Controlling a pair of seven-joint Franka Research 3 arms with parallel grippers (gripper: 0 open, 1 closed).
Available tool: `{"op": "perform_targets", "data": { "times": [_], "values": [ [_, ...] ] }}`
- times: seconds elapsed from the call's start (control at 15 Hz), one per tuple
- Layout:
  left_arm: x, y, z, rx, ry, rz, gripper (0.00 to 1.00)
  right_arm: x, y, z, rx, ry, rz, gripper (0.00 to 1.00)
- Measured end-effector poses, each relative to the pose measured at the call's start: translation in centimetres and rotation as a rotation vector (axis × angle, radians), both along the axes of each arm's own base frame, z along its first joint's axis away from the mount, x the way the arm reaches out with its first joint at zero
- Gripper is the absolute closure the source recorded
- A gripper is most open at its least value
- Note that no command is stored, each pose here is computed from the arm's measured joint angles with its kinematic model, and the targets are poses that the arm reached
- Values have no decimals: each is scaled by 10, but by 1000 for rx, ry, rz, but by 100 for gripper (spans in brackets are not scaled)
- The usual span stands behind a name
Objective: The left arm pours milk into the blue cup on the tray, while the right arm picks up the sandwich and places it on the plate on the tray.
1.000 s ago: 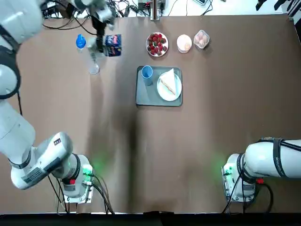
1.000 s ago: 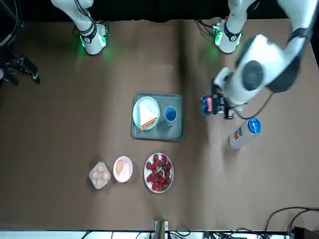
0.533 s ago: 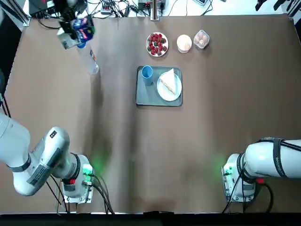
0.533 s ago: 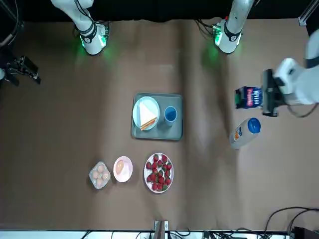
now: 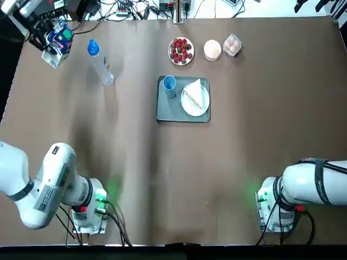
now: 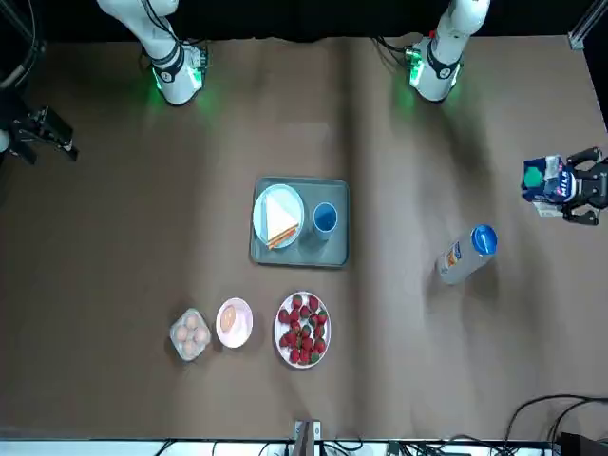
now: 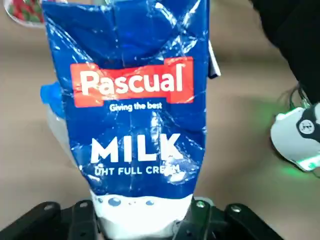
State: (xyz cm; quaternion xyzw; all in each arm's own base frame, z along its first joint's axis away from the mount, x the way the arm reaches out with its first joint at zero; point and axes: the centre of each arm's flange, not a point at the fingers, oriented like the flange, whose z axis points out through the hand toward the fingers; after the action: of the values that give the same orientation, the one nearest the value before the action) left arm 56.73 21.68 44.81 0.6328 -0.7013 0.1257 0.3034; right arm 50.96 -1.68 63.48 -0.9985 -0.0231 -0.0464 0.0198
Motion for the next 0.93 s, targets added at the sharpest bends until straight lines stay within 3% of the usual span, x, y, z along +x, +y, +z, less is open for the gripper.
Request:
{"op": "perform_targets", "data": {
  "times": [0.33, 0.4, 0.67, 0.93],
  "values": [
    [-23, 96, -120, -327, -78, 80, 53, 0, 0, 0, 0, -2, 1, 0],
    [-25, 106, -174, -422, -120, 97, 53, 0, 0, 0, 0, -4, 1, 0],
    [-26, 105, -262, -583, -174, 170, 54, 0, 0, 0, 0, -4, 2, 0],
    [-31, 107, -292, -644, -186, 208, 53, 0, 0, 0, 0, -4, 3, 0]
  ]
}}
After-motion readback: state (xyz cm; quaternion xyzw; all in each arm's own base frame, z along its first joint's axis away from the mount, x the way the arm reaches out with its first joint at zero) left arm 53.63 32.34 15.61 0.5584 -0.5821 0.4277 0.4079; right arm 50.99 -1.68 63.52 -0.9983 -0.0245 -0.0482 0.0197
